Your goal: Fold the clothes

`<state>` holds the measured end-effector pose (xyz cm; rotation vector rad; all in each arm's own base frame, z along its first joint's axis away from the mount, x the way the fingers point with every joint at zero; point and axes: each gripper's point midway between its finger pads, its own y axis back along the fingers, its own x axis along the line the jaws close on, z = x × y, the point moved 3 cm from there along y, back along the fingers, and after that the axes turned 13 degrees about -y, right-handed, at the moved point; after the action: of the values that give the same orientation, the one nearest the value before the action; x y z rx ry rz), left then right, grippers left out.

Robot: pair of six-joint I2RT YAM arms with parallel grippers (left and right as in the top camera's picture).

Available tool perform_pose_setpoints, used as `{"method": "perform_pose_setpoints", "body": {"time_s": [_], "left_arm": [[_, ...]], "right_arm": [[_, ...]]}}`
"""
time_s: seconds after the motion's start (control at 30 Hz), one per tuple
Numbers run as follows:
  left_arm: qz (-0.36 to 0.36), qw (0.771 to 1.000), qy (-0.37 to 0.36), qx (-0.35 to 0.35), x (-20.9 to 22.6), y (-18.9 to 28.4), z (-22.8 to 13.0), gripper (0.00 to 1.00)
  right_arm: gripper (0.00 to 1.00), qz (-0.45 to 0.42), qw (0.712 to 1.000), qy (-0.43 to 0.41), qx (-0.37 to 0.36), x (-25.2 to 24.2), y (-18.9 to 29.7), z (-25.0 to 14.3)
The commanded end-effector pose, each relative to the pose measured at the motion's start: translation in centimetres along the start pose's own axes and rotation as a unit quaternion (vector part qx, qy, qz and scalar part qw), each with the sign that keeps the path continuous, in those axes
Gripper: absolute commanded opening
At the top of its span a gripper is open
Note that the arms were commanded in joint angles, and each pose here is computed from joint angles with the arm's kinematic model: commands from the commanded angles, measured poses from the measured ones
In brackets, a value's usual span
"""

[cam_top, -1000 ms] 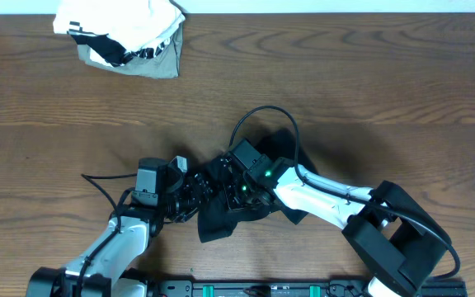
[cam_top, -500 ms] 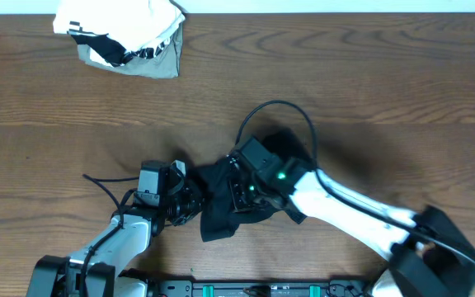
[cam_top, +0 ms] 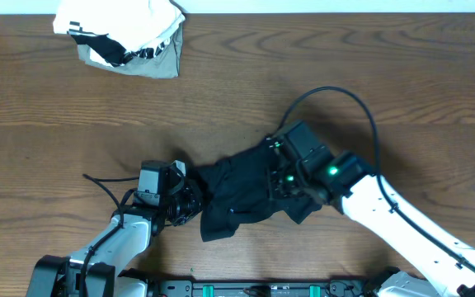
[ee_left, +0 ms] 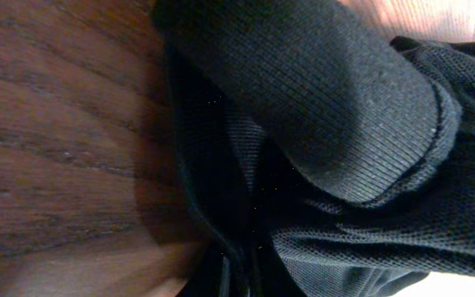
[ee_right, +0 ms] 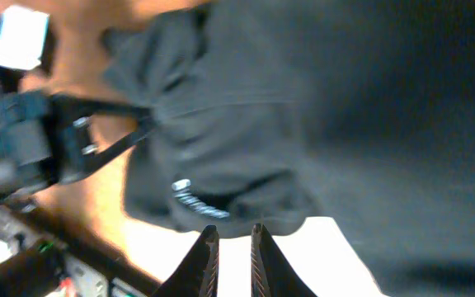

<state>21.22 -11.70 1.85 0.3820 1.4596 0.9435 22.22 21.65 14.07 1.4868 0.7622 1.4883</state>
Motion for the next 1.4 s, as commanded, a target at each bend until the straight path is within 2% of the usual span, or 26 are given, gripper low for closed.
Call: {"method": "perform_pose_setpoints", "body": {"time_s": [0.0, 0.23, 0.33, 0.4, 0.6, 0.87, 1.0, 1.17, 1.37], "left_arm": [[0.056, 0.998, 0.024, 0.015, 2.3, -0.3, -1.2, 0.06], [0.073, 0.997, 0.004, 0.032, 1.0, 0.9, -0.3, 0.06], [0.094, 0.995, -0.012, 0.032, 0.4, 1.8, 0.6, 0.06], [0.114, 0.993, -0.016, 0.028, 0.0, 2.7, 1.2, 0.06], [0.144, 0.989, -0.025, 0.019, -1.6, 4.9, 3.2, 0.06], [0.160, 0.987, -0.034, 0.007, -1.0, 7.8, 5.5, 0.06], [0.204, 0.978, -0.049, -0.003, -0.9, 10.3, 7.0, 0.06], [0.250, 0.966, -0.057, -0.019, -2.1, 13.5, 8.6, 0.06], [0.250, 0.966, -0.064, -0.024, -4.1, 15.2, 9.2, 0.06]], "right_arm": [[0.13, -0.022, 0.999, -0.005, -0.025, -1.7, 1.0, 1.7], [0.13, -0.095, 0.993, -0.041, -0.059, -6.2, 2.2, 4.0], [0.25, -0.128, 0.988, -0.046, -0.080, -7.9, 2.7, 4.9], [0.26, -0.133, 0.986, -0.055, -0.089, -8.4, 3.0, 5.4], [0.13, -0.116, 0.986, -0.021, -0.115, -7.8, 3.0, 6.9], [0.09, -0.117, 0.987, -0.023, -0.105, -7.8, 1.9, 7.2], [0.08, -0.113, 0.989, -0.025, -0.094, -7.8, 1.0, 7.3], [0.02, -0.099, 0.992, -0.026, -0.072, -7.3, -0.5, 7.2], [0.02, -0.098, 0.992, -0.029, -0.068, -7.1, -1.5, 7.3]]}}
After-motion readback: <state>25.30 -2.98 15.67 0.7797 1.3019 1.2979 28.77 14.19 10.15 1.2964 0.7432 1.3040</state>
